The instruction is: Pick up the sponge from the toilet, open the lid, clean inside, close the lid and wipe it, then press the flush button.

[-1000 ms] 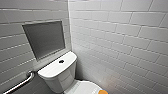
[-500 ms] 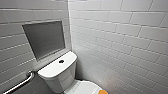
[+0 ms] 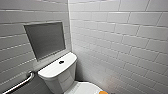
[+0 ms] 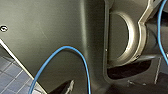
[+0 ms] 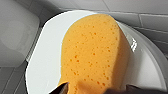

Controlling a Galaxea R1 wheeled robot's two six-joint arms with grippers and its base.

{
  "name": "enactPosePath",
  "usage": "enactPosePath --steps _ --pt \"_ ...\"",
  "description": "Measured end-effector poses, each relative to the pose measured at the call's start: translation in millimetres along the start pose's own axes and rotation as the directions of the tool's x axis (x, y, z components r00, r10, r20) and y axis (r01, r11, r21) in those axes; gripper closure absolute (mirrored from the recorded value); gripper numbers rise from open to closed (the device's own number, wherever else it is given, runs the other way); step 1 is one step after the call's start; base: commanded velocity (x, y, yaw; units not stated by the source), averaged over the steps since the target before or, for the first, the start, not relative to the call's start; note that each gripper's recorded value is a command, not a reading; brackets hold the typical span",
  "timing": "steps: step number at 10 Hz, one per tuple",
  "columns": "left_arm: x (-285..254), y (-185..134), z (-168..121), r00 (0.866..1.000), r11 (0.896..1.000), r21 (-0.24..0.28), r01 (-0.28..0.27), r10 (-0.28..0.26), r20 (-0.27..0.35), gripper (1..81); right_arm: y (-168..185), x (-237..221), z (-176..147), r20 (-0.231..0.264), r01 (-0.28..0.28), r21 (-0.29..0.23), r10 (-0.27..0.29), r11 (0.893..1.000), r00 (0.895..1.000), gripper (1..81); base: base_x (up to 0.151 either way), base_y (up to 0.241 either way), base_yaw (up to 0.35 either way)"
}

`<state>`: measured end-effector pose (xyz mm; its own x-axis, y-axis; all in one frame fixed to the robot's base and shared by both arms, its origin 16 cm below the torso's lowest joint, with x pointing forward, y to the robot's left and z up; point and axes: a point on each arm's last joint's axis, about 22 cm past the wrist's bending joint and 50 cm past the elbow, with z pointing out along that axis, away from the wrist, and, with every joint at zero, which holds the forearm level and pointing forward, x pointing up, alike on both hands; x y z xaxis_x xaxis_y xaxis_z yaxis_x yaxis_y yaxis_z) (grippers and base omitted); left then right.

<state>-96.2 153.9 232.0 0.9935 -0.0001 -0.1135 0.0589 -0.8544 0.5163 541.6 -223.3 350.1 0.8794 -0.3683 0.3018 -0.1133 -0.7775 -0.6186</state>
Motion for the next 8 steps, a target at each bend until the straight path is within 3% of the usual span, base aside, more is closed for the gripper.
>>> enactPosePath --steps 8 --pt "-7.1 -5.9 -0.5 1.000 1.000 0.007 0.010 -0.010 0.019 1.0 4.3 -3.7 19.0 0.000 -0.010 -0.015 0.010 1.000 1.000 1.0 0.000 0.000 0.000"
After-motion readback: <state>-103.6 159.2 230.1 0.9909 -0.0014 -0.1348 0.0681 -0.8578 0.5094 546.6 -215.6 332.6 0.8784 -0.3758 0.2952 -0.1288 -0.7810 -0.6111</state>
